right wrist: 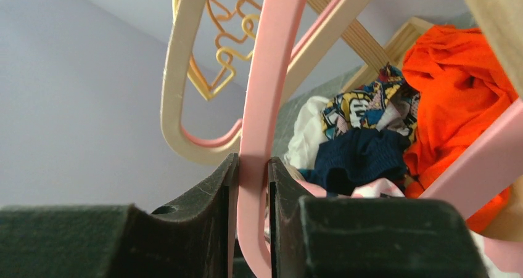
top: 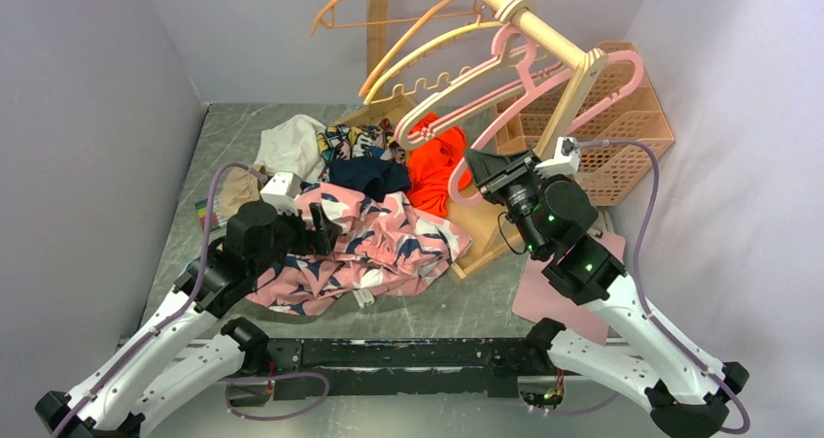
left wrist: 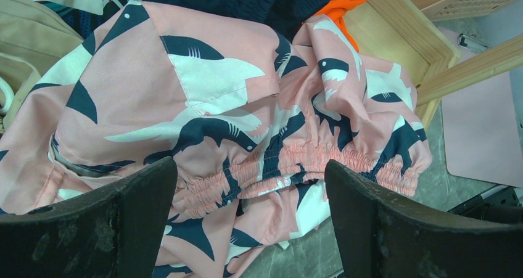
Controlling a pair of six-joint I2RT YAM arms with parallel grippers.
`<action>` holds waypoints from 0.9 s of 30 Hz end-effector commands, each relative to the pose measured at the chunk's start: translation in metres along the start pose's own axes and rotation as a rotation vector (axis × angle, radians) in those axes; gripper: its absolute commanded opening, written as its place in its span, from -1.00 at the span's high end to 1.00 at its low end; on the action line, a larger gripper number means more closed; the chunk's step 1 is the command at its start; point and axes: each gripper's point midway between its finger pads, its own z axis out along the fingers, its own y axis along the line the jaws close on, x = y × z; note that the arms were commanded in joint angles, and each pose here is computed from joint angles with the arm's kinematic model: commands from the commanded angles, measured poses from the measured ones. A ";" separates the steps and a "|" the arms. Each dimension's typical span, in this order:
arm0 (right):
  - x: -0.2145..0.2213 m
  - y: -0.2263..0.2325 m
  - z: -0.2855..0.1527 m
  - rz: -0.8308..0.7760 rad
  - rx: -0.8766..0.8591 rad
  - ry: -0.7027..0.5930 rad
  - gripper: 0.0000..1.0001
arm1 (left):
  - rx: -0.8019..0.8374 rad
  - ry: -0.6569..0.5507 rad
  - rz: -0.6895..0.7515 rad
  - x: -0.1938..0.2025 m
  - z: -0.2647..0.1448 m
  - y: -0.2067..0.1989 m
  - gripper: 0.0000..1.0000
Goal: Place the shorts on the hanger
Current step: Pick up the hanger from the clothesline.
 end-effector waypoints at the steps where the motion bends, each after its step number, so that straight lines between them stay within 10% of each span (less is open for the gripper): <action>1: 0.011 -0.004 -0.013 -0.077 -0.037 0.066 1.00 | 0.011 -0.011 -0.013 -0.004 -0.001 -0.003 -0.85; 27: 0.043 0.035 -0.064 -0.159 -0.388 0.269 1.00 | 0.133 -0.223 -0.030 -0.092 -0.046 -0.042 -0.86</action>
